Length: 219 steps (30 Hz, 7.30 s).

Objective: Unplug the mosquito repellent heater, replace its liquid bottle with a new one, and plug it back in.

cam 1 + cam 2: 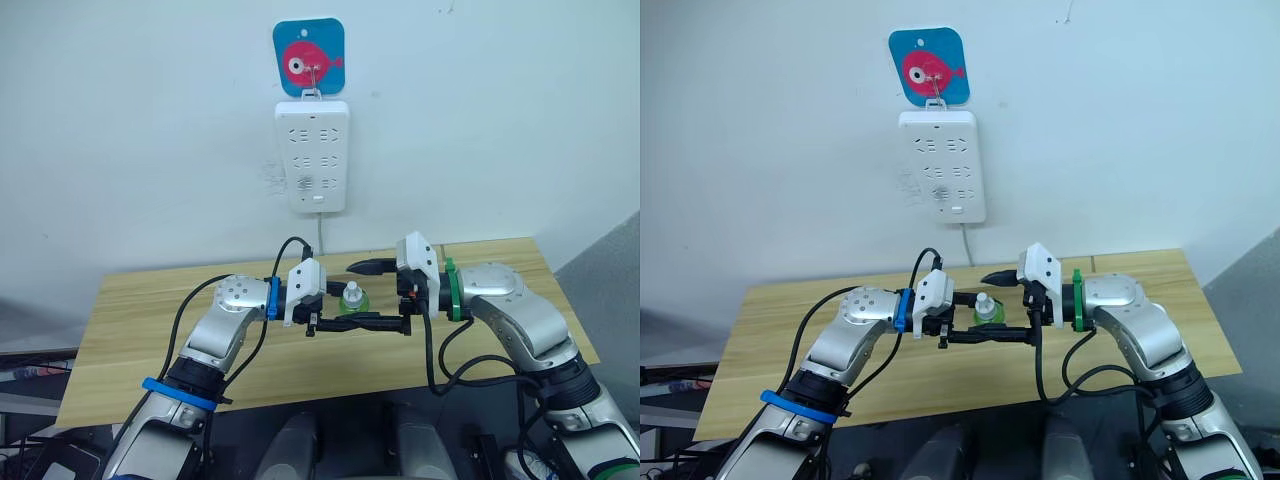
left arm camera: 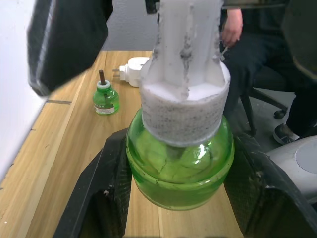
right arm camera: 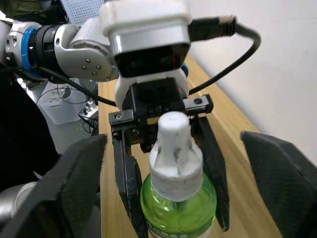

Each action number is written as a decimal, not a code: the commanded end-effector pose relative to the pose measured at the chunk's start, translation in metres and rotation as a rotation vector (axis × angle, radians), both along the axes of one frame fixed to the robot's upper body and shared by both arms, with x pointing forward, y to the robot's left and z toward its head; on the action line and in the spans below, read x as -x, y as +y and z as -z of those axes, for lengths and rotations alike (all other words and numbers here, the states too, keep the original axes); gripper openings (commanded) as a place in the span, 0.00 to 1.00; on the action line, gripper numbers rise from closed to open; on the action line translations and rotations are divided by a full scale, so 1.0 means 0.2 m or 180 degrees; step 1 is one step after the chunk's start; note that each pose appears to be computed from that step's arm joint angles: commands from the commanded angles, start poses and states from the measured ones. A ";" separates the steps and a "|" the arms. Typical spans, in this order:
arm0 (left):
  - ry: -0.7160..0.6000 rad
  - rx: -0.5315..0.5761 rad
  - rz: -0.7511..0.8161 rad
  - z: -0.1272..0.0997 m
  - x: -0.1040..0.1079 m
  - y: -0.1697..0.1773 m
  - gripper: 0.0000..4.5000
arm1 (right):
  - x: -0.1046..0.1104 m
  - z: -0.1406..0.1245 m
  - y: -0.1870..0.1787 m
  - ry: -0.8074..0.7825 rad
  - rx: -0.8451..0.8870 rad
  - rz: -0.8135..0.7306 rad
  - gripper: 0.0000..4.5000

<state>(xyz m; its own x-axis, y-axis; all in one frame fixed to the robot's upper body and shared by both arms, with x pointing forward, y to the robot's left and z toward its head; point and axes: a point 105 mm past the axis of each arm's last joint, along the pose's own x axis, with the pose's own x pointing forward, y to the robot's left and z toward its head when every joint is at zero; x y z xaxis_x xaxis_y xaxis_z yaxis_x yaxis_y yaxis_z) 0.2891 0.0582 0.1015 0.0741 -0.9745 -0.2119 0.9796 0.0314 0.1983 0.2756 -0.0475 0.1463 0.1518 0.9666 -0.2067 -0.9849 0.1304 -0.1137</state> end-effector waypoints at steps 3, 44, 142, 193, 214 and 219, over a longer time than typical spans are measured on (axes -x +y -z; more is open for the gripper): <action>-0.0100 0.0095 0.0058 -0.05 0.01 -0.02 0.49 | 0.01 -0.05 0.02 -0.0174 -0.0085 -0.0010 0.91; -0.0103 -0.0022 0.0102 -0.03 0.04 0.04 0.49 | -0.01 -0.10 -0.24 -0.0392 0.0501 -0.0808 0.99; -0.0192 0.0050 -0.0118 -0.09 -0.04 0.05 0.49 | 0.01 -0.17 0.08 -0.0112 -0.0424 0.0253 0.05; 0.0148 -0.0107 -0.0748 -0.11 0.06 0.22 0.49 | -0.51 0.48 -0.53 -0.0512 -0.0643 0.3624 0.05; 0.0122 -0.0053 -0.0759 -0.08 0.04 0.21 0.49 | -0.42 0.29 -0.39 -0.0779 -0.0699 0.2933 0.50; 0.0024 0.0026 -0.0704 -0.07 0.01 0.18 0.49 | -0.17 0.10 -0.23 -0.0303 -0.0560 0.1549 0.50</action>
